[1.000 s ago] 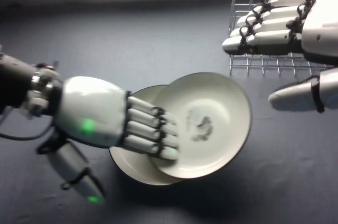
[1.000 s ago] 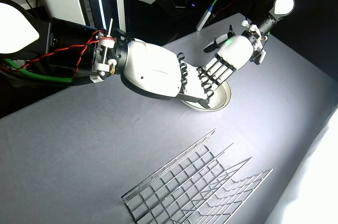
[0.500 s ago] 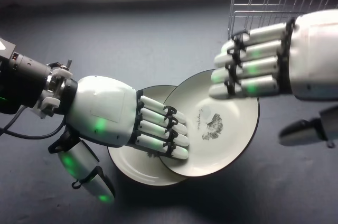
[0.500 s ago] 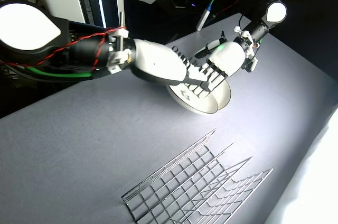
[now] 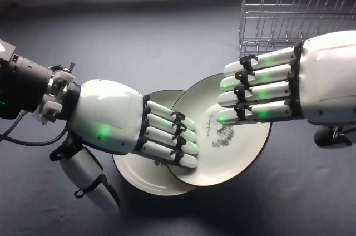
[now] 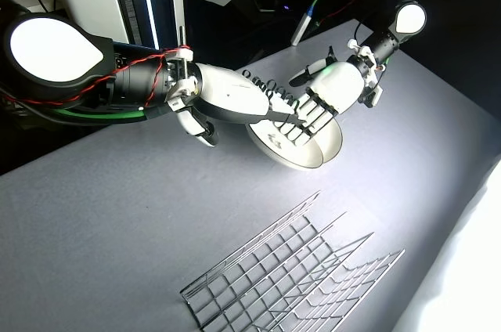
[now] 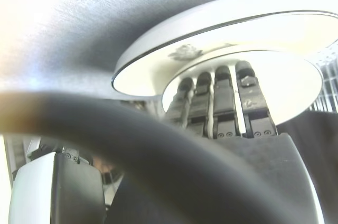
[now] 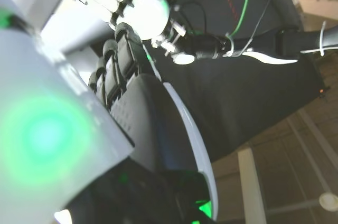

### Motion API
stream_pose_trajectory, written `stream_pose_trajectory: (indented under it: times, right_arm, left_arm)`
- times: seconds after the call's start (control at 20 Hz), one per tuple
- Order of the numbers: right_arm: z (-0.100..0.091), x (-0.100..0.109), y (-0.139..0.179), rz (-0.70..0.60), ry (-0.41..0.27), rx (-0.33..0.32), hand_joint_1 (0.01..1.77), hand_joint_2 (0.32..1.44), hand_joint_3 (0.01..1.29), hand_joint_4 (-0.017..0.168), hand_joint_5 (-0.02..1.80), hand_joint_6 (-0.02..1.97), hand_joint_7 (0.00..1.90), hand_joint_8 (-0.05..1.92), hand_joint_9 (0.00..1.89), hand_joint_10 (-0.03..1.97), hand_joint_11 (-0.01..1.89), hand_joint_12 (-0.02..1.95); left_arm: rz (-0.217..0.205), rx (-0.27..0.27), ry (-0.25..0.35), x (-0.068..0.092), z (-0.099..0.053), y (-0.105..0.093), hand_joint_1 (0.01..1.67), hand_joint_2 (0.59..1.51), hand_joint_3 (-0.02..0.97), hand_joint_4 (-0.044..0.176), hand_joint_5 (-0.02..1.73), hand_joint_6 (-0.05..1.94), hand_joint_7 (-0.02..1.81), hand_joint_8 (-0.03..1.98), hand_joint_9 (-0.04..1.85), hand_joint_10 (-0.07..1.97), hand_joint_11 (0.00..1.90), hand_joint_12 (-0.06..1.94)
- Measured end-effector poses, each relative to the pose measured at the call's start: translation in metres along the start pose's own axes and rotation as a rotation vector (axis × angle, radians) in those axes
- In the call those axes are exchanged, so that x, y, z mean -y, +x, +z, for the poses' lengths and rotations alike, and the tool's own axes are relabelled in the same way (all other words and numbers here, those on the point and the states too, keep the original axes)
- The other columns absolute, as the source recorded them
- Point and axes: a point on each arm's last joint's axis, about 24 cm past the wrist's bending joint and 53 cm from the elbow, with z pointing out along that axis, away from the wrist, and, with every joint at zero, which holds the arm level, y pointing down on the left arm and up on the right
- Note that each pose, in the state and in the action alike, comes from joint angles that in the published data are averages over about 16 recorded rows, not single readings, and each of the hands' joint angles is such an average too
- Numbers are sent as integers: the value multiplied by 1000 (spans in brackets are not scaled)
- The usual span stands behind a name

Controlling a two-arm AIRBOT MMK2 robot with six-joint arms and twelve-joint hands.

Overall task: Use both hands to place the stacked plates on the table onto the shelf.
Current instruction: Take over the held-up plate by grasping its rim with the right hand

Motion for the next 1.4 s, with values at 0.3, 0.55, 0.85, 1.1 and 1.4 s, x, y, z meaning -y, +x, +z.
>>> stream_pose_trajectory:
  times: [0.3, 0.55, 0.85, 1.1, 1.4]
  right_arm:
    - [15, 8, 12, 13, 5, -22, 1171, 986, 14, 4, 19, 21, 23, 14, 19, 13, 21, 355]
    - [32, 14, 21, 21, 6, -38, 1169, 1013, 14, 4, 29, 21, 38, 13, 29, 13, 22, 506]
    - [51, 18, 31, 30, 5, -52, 1143, 1052, 14, 4, 110, 28, 123, 18, 100, 38, 22, 715]
    - [62, 16, 34, 38, -1, -55, 1152, 1072, 14, 2, 249, 69, 274, 44, 228, 170, 69, 1011]
    - [67, 15, 33, 43, -9, -49, 1213, 1062, 14, -3, 469, 306, 513, 269, 476, 653, 332, 1436]
  left_arm:
    - [1, -1, 2, -1, 0, 0, 13, 1120, 23, -8, -14, -30, -17, -24, -9, -18, 17, -17]
    - [2, -2, 4, -1, 0, -1, 14, 1120, 23, -8, -14, -30, -17, -24, -9, -18, 16, -17]
    - [3, -2, 7, -2, -1, -1, 14, 1121, 22, -8, -14, -30, -17, -24, -10, -19, 16, -17]
    - [2, -2, 7, -3, -1, -1, 14, 1122, 23, -8, -14, -30, -17, -24, -9, -19, 16, -17]
    - [9, -4, 4, -4, -3, -2, 14, 1122, 22, -8, -13, -29, -17, -24, -6, -18, 16, -17]
